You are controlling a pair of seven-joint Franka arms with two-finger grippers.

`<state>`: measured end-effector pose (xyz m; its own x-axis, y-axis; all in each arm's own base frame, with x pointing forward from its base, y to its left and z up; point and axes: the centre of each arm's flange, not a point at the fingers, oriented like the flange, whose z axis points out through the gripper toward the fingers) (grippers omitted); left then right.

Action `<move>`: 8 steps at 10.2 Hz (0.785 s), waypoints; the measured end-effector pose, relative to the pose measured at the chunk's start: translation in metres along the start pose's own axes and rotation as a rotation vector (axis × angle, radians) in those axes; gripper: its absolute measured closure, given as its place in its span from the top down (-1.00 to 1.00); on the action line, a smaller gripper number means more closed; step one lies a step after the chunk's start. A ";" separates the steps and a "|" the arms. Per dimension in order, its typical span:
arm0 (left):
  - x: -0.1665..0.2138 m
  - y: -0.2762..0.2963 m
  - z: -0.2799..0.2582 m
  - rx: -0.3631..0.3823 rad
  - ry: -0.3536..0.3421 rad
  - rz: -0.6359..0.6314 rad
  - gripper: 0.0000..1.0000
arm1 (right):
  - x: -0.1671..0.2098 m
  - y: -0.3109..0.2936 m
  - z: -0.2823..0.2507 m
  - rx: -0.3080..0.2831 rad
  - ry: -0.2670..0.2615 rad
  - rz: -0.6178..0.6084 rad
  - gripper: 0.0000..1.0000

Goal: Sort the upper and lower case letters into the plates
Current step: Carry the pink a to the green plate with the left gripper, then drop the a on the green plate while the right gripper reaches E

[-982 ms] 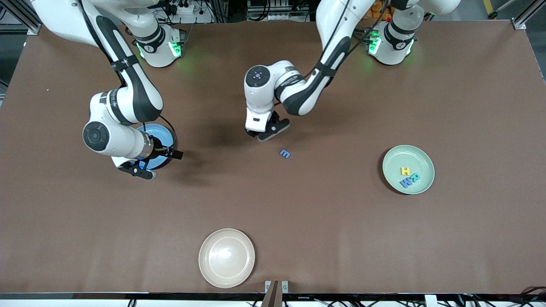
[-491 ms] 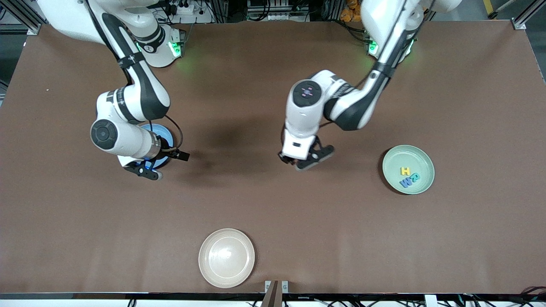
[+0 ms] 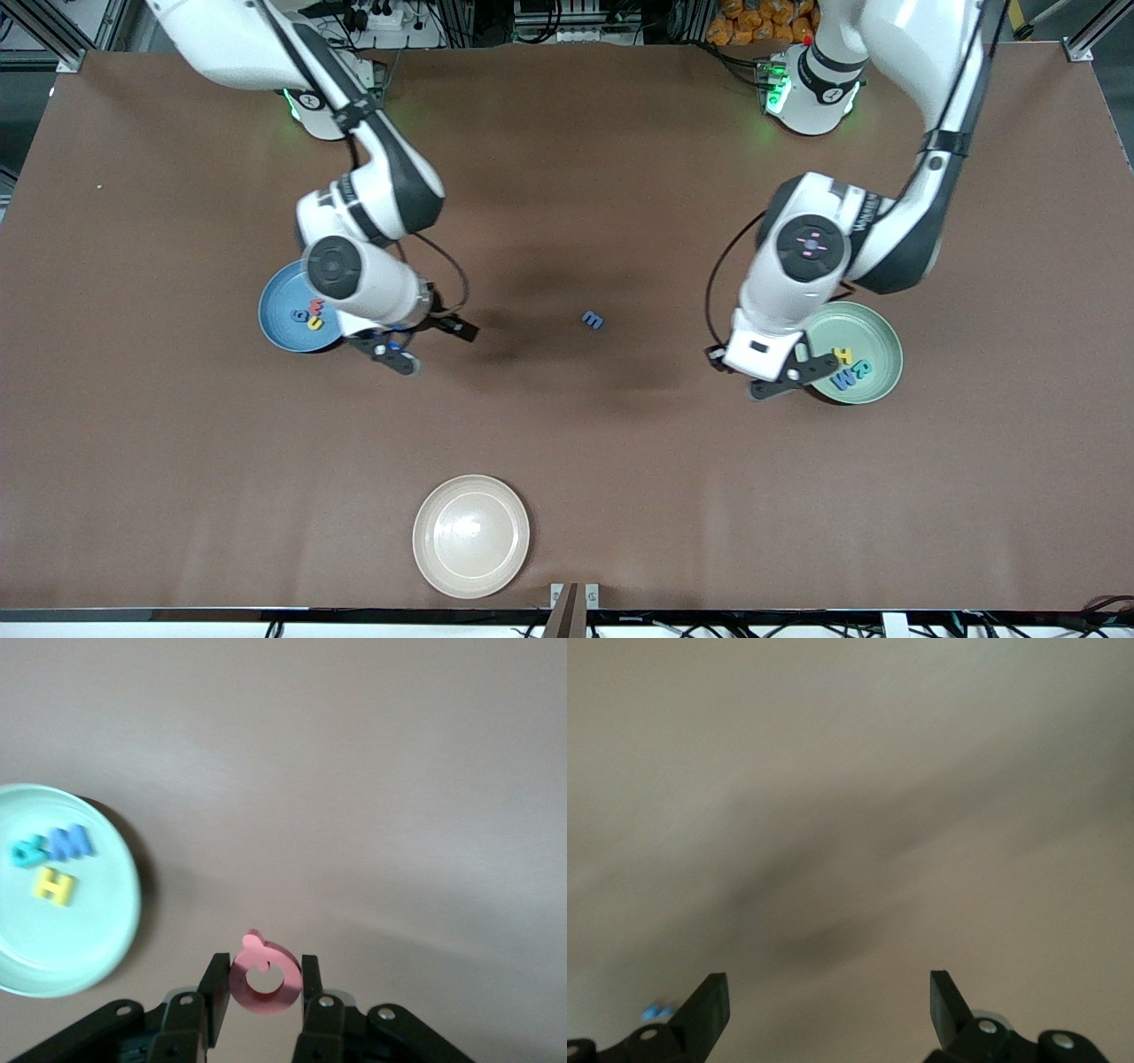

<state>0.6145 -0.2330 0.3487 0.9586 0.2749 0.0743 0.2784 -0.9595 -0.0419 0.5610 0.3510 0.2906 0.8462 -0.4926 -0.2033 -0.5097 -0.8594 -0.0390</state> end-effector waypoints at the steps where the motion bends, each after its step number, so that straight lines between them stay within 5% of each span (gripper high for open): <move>1: 0.007 -0.027 0.005 0.015 -0.015 0.032 -0.28 | -0.022 -0.029 0.015 0.002 0.005 0.027 1.00; 3: 0.014 -0.076 0.023 0.050 -0.053 0.079 -0.28 | -0.038 -0.060 0.034 -0.012 0.049 0.024 1.00; 6: 0.028 -0.142 0.049 0.081 -0.070 0.140 -0.28 | -0.076 -0.086 0.050 -0.026 0.134 -0.307 1.00; 8: 0.033 -0.180 0.068 0.091 -0.068 0.152 -0.28 | -0.103 -0.103 0.064 0.018 0.162 -0.468 1.00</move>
<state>0.5997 -0.0471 0.2911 0.9910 0.1335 -0.0068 0.1313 -0.9817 -0.1376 0.5161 0.4987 0.2528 0.9975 -0.0704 -0.0050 -0.0705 -0.9917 -0.1073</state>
